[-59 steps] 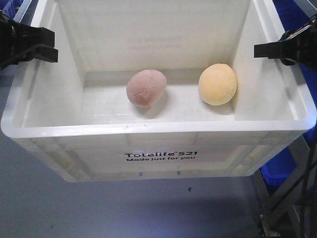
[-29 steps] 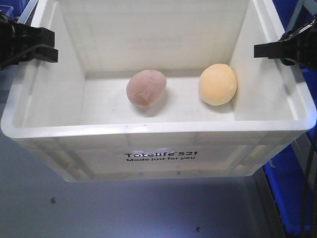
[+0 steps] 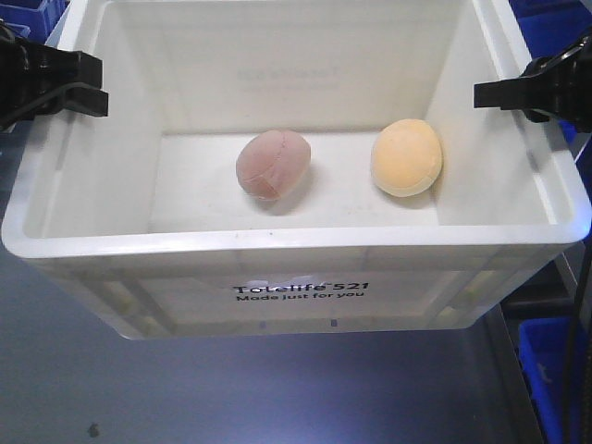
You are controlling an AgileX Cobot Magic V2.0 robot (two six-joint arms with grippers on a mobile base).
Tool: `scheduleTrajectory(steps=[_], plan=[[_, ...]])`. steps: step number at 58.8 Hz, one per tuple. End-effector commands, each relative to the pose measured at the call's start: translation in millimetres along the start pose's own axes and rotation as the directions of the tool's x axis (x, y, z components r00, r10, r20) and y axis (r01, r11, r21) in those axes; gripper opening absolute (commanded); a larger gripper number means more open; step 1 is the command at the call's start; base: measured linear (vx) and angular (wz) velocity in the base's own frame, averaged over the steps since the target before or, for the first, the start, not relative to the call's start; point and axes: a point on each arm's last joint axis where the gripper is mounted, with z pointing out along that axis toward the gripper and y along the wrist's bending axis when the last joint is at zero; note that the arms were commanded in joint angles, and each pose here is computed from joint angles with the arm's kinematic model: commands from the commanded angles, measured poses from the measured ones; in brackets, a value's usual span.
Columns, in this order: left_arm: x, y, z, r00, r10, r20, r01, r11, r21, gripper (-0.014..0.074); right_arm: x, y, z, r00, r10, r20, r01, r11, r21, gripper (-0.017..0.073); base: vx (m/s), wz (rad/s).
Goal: Place moving items into box and shelve
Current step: 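Hold the crate rims with both grippers while the base drives on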
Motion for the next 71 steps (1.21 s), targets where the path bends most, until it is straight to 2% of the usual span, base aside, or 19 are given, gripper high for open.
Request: scheduleTrajectory(steps=[1,34,71], plan=[[-19.9,-14.4,-24.7,0.977,-0.018,0.211,-0.002,0.996,0.094,-0.0006,-21.6,13.2,-22.8,0.987,-0.003,0.163,0.010,0.999,-0.037,-0.0006,0.34,0.12],[-19.9,-14.4,-24.7,0.977,-0.018,0.211,-0.002,0.996,0.094,-0.0006,-21.6,13.2,-22.8,0.987,-0.003,0.163,0.010,0.999,-0.037,-0.0006,0.31,0.24],[-19.9,-14.4,-24.7,0.977,-0.018,0.211,-0.002,0.996,0.094,-0.0006,-21.7,13.2,-22.8,0.987,-0.003,0.164,0.009,0.999,-0.037,-0.0006,0.25,0.52]])
